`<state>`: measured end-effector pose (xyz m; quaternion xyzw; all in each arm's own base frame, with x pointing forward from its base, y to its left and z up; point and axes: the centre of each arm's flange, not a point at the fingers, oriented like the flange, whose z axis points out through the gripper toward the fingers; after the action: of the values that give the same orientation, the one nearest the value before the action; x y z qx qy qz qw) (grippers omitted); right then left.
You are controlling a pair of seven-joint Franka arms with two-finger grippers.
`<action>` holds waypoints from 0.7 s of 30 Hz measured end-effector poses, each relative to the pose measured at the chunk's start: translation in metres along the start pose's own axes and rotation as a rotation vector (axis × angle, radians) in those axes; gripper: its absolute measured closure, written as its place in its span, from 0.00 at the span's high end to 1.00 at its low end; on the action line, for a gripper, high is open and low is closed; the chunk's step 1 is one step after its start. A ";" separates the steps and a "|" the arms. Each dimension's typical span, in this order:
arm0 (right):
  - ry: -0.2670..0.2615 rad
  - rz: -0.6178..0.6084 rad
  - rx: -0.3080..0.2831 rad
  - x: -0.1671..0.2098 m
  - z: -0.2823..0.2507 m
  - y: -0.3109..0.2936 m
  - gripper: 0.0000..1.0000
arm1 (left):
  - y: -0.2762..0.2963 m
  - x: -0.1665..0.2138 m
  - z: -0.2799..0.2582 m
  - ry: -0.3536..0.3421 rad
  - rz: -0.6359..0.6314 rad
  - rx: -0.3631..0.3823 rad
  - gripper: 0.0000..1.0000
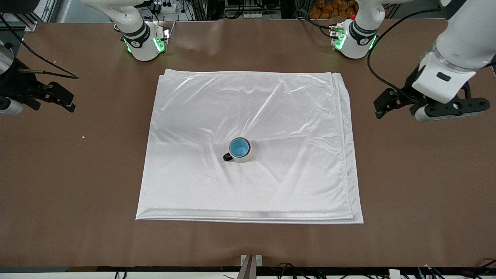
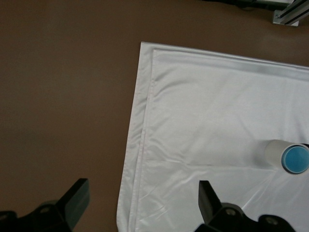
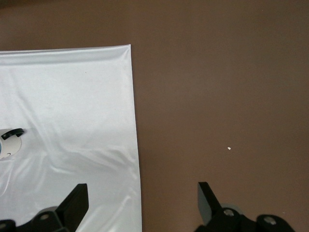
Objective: Place blue cup into white mug on cloth
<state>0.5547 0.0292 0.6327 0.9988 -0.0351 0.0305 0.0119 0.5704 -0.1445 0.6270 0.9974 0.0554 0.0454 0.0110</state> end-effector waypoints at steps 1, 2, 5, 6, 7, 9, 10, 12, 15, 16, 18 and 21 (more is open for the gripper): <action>-0.001 -0.002 -0.002 0.000 0.000 0.001 1.00 | -0.010 0.003 0.001 -0.007 0.008 0.003 1.00; -0.002 -0.002 -0.002 0.000 0.000 0.002 1.00 | -0.018 0.004 0.002 -0.014 0.014 0.006 1.00; 0.000 -0.004 -0.004 0.000 0.000 0.002 1.00 | -0.039 0.009 0.003 -0.030 0.024 0.012 1.00; 0.000 -0.005 -0.004 0.000 0.000 0.002 1.00 | -0.045 0.010 0.003 -0.032 0.028 0.013 1.00; 0.001 -0.006 -0.004 0.000 -0.001 0.002 1.00 | -0.050 0.012 0.003 -0.033 0.031 0.014 1.00; 0.003 -0.007 -0.003 0.000 -0.001 0.001 1.00 | -0.059 0.014 0.003 -0.034 0.044 0.014 1.00; 0.004 -0.008 -0.003 0.001 -0.001 0.001 1.00 | -0.063 0.014 0.003 -0.034 0.049 0.015 1.00; 0.007 -0.009 -0.003 0.001 -0.002 0.001 1.00 | -0.069 0.016 0.002 -0.034 0.053 0.015 1.00; 0.014 -0.010 -0.002 0.002 -0.002 0.000 1.00 | -0.076 0.017 0.002 -0.035 0.047 0.017 1.00; 0.015 -0.010 -0.002 0.002 -0.002 0.000 1.00 | -0.078 0.017 0.002 -0.035 0.047 0.017 1.00; 0.016 -0.011 -0.002 0.002 -0.002 0.000 1.00 | -0.082 0.018 0.002 -0.035 0.054 0.017 1.00; 0.019 -0.015 -0.001 0.002 -0.002 -0.001 1.00 | -0.089 0.019 0.002 -0.035 0.064 0.018 1.00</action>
<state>0.5569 0.0303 0.6351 0.9987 -0.0276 0.0397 0.0130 0.5800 -0.0537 0.6245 0.9993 0.0235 0.0279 0.0016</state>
